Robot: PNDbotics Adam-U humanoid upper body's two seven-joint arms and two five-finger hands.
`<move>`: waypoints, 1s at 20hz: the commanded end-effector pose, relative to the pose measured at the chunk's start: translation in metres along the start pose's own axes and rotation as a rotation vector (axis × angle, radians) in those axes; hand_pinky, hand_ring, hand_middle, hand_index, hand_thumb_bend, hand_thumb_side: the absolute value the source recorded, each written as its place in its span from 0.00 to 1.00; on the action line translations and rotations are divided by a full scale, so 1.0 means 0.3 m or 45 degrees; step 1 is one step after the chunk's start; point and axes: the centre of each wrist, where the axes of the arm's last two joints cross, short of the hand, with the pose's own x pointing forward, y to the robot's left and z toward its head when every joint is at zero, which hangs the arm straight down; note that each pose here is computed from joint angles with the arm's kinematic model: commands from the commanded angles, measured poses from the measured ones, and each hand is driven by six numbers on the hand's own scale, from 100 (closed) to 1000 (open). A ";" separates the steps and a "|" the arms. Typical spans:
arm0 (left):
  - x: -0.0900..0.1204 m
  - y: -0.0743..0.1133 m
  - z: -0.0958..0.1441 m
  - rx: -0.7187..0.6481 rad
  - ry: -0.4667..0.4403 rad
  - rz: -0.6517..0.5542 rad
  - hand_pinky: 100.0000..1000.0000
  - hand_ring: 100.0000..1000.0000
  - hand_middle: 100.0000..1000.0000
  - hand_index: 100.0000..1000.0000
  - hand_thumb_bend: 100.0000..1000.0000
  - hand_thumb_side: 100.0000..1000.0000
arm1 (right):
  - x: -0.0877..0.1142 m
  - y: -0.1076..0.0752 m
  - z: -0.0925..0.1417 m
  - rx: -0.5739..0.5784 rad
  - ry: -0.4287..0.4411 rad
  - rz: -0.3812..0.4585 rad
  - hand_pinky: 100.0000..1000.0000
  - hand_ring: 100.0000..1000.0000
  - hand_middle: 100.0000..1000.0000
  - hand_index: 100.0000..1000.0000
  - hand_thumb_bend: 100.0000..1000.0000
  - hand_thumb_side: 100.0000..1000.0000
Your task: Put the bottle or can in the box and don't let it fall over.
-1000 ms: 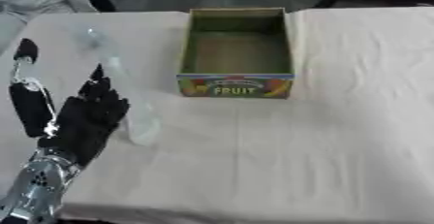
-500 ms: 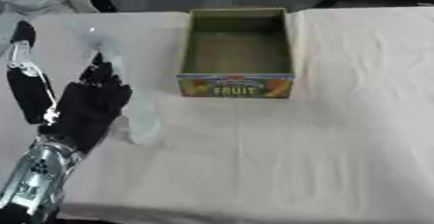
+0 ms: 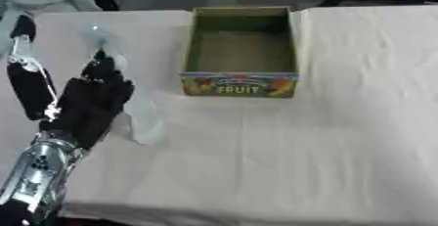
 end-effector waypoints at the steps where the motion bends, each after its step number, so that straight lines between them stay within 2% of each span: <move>1: 0.028 -0.033 -0.008 -0.060 -0.016 -0.028 0.00 0.05 0.15 1.00 0.49 0.71 | 0.044 -0.014 -0.020 0.013 -0.046 0.033 0.79 0.89 1.00 0.96 0.00 0.67; 9: 0.046 -0.052 -0.023 -0.098 -0.033 -0.039 0.00 0.08 0.16 1.00 0.49 0.71 | 0.042 -0.018 -0.017 0.011 -0.039 0.040 0.79 0.89 1.00 0.96 0.00 0.67; 10: 0.049 -0.055 -0.025 -0.104 -0.035 -0.040 0.00 0.08 0.16 1.00 0.52 0.70 | 0.043 -0.018 -0.018 0.012 -0.040 0.040 0.79 0.89 1.00 0.96 0.00 0.67; 11: 0.051 -0.059 -0.028 -0.112 -0.037 -0.041 0.00 0.09 0.16 1.00 0.49 0.71 | 0.043 -0.018 -0.018 0.013 -0.040 0.041 0.79 0.89 1.00 0.96 0.00 0.67; 20: 0.083 -0.111 -0.063 -0.177 -0.065 -0.076 0.03 0.13 0.18 1.00 0.49 0.70 | 0.042 -0.017 -0.018 0.020 -0.038 0.044 0.79 0.89 1.00 0.96 0.00 0.67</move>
